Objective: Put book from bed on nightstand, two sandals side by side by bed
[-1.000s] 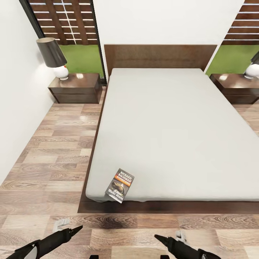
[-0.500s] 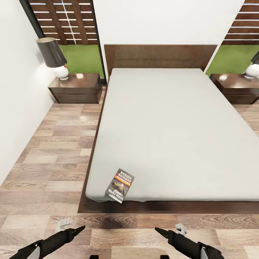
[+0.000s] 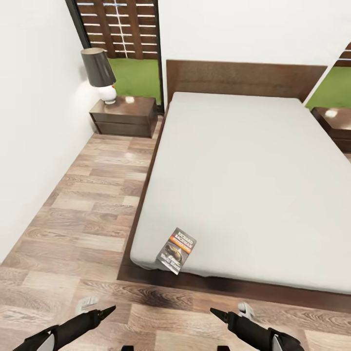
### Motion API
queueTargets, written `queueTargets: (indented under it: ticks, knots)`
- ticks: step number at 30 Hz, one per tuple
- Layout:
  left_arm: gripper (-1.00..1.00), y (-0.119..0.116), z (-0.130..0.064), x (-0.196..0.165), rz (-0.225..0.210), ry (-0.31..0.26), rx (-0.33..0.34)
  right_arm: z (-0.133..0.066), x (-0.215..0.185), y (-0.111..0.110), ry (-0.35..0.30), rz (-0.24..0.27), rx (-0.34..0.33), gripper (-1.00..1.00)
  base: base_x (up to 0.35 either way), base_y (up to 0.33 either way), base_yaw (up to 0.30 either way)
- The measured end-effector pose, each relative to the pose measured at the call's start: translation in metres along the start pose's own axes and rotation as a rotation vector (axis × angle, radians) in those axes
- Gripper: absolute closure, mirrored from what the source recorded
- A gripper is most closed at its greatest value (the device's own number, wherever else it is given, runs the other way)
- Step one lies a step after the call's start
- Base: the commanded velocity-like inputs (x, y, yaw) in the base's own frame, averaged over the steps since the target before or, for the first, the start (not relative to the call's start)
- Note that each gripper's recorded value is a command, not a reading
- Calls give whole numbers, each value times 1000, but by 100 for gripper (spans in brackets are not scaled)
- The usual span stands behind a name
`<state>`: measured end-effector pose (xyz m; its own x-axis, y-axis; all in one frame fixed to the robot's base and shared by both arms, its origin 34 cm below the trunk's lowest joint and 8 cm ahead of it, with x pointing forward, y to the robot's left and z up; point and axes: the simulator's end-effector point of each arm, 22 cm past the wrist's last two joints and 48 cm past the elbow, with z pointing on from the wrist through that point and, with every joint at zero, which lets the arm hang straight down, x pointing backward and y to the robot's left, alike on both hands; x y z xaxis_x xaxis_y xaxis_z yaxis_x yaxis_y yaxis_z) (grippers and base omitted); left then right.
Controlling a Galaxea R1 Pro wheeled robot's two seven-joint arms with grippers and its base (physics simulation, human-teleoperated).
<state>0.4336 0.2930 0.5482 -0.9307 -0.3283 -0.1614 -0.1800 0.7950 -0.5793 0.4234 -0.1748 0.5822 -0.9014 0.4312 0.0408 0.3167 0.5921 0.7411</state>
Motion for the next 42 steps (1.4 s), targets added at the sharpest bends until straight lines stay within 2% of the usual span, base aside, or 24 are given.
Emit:
queueTargets:
  ticks: [11, 17, 20, 26, 33, 42]
  knots:
    - [-100, 0, 0, 0, 0, 0, 0, 1, 0, 1, 1, 0, -1, -100, 0, 0, 282]
    - [-100, 0, 0, 0, 0, 0, 0, 1, -1, 3, -3, 2, -7, -100, 0, 0, 73]
    - [-100, 0, 0, 0, 0, 0, 0, 8, 1, 11, -2, 18, -24, -100, 0, 0, 13]
    - [-100, 0, 0, 0, -1, 0, 0, 21, -39, 44, -67, -26, -74, -100, 0, 0, 3]
    - [-100, 0, 0, 0, -2, -1, 0, 21, -48, 48, -84, -31, -79, -100, 0, 0, 0]
    - [-100, 0, 0, 0, -3, 0, -1, 19, -60, 56, -138, 10, -116, -100, 0, 0, 0]
